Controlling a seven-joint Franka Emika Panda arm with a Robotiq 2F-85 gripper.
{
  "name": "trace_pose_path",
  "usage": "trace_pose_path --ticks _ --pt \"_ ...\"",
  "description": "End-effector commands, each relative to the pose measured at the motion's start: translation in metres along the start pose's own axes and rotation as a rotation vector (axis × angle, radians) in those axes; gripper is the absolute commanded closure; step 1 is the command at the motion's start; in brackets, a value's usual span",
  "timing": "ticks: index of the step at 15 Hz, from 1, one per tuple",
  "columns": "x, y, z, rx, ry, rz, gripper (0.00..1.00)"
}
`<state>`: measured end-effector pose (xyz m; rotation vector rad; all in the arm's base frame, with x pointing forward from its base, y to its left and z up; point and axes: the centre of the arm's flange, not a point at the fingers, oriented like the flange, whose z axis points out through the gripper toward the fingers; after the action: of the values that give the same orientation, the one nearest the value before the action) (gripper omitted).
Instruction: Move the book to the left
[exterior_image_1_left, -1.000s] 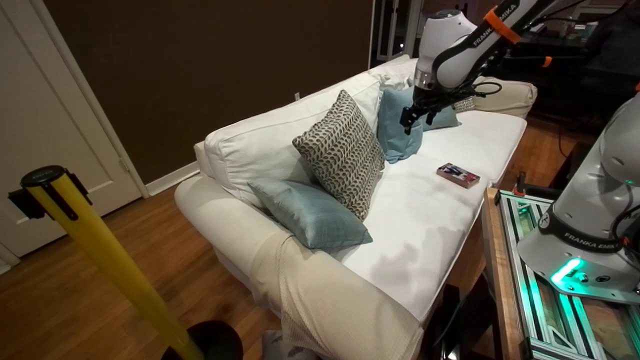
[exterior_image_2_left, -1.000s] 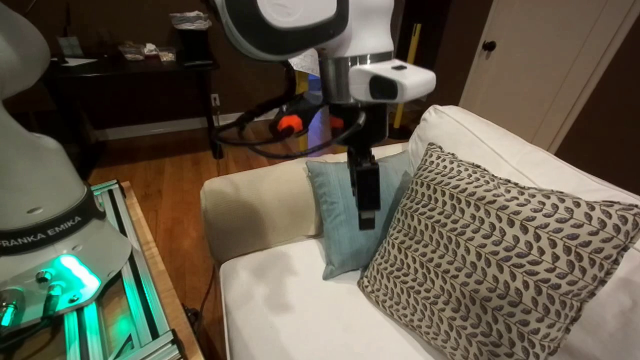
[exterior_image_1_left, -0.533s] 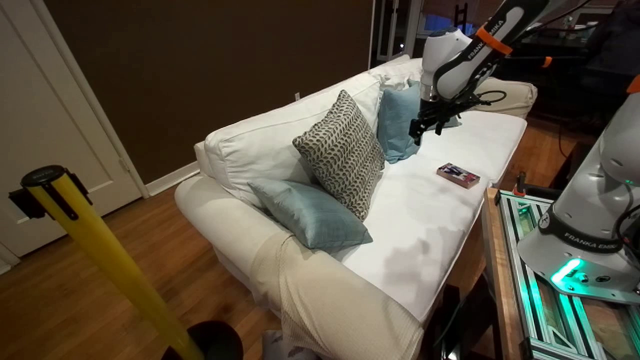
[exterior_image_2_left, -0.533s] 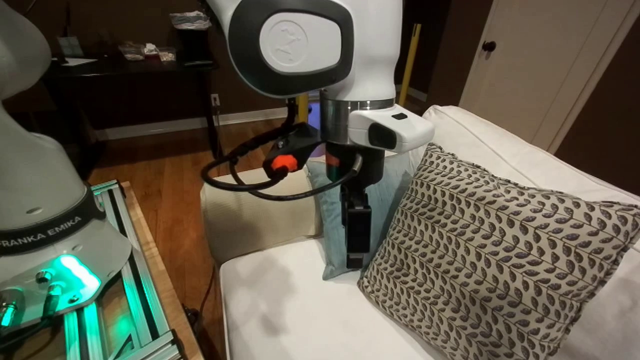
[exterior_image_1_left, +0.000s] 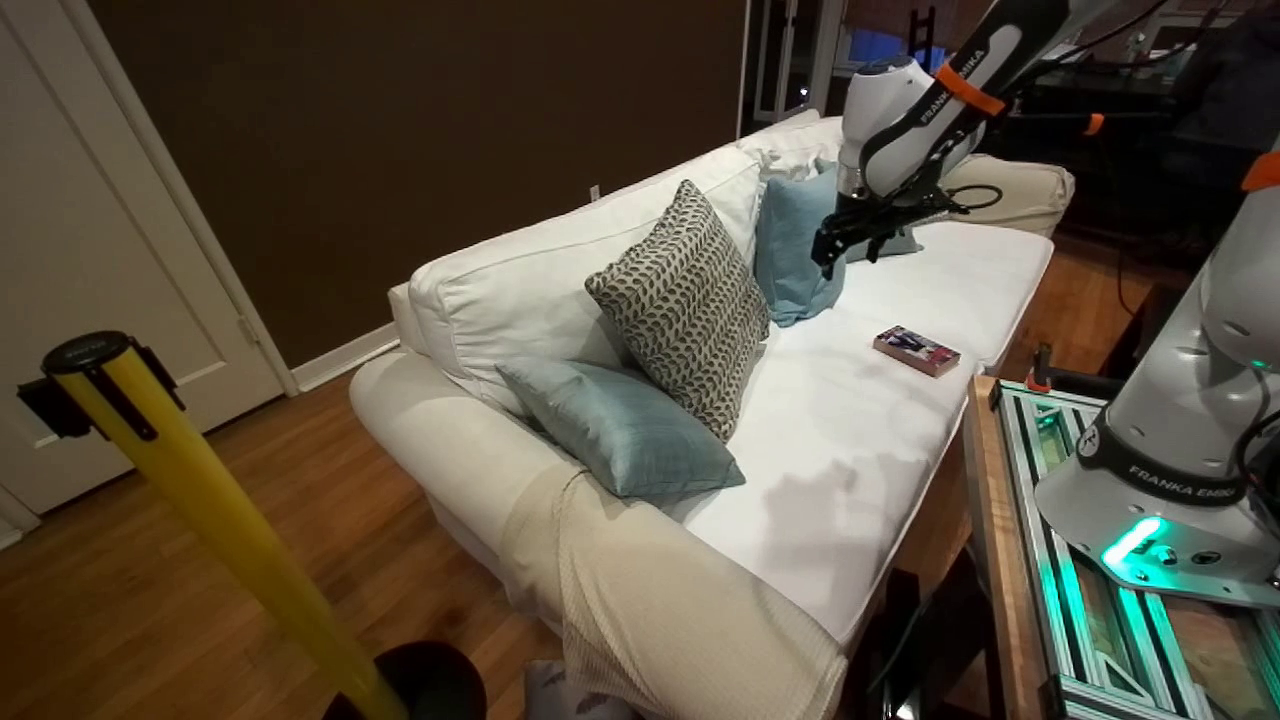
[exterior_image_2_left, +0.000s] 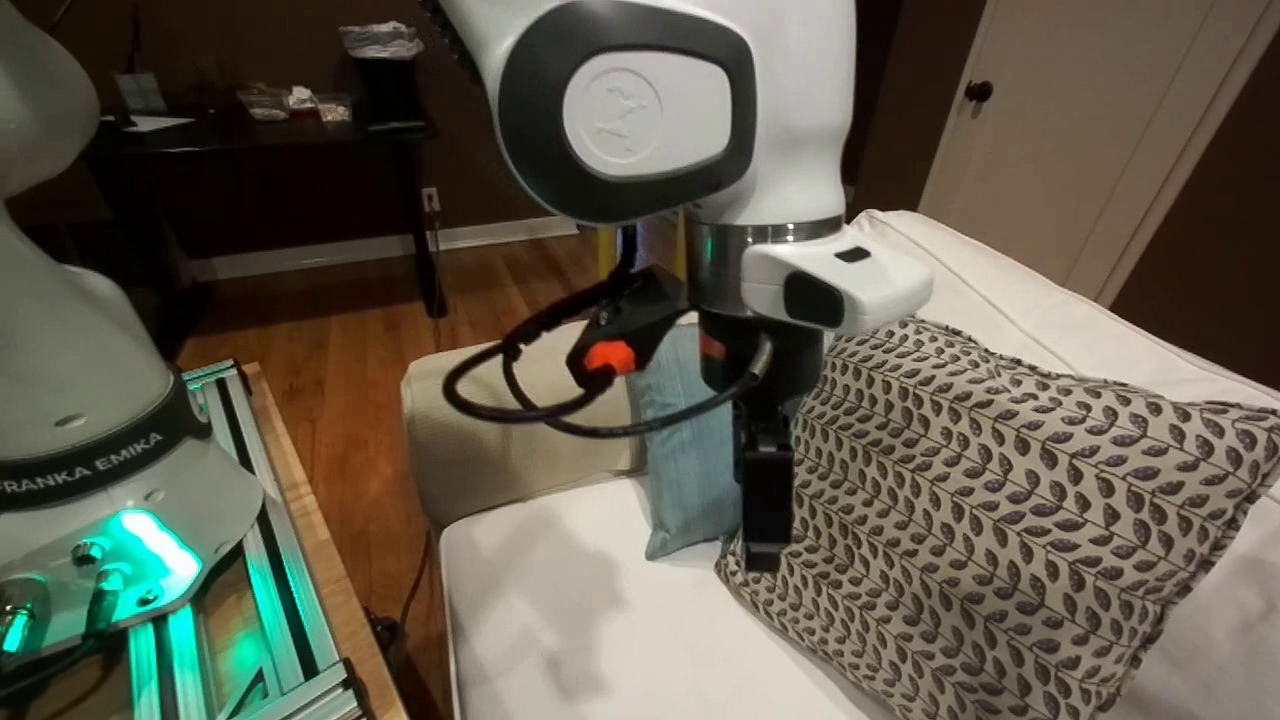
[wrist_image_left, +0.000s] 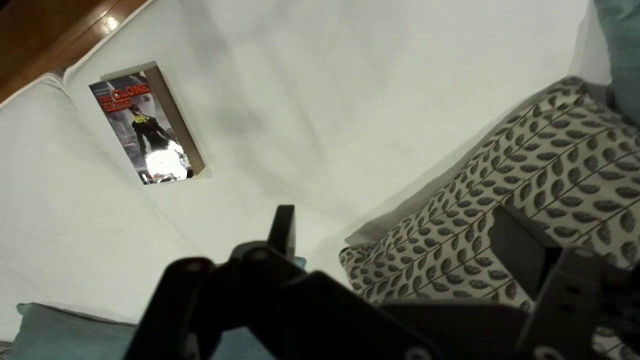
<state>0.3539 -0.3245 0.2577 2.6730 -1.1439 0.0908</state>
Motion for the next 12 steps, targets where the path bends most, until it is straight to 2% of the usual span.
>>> trace_pose_path --ticks 1,4,7,12 --pt "0.051 0.015 0.059 -0.066 0.037 0.107 0.0" --pt "0.074 0.036 0.106 -0.129 0.032 0.18 0.0" --pt "0.09 0.053 0.154 -0.184 -0.019 0.258 0.0" --pt "0.109 0.092 0.228 -0.213 -0.055 0.371 0.0"
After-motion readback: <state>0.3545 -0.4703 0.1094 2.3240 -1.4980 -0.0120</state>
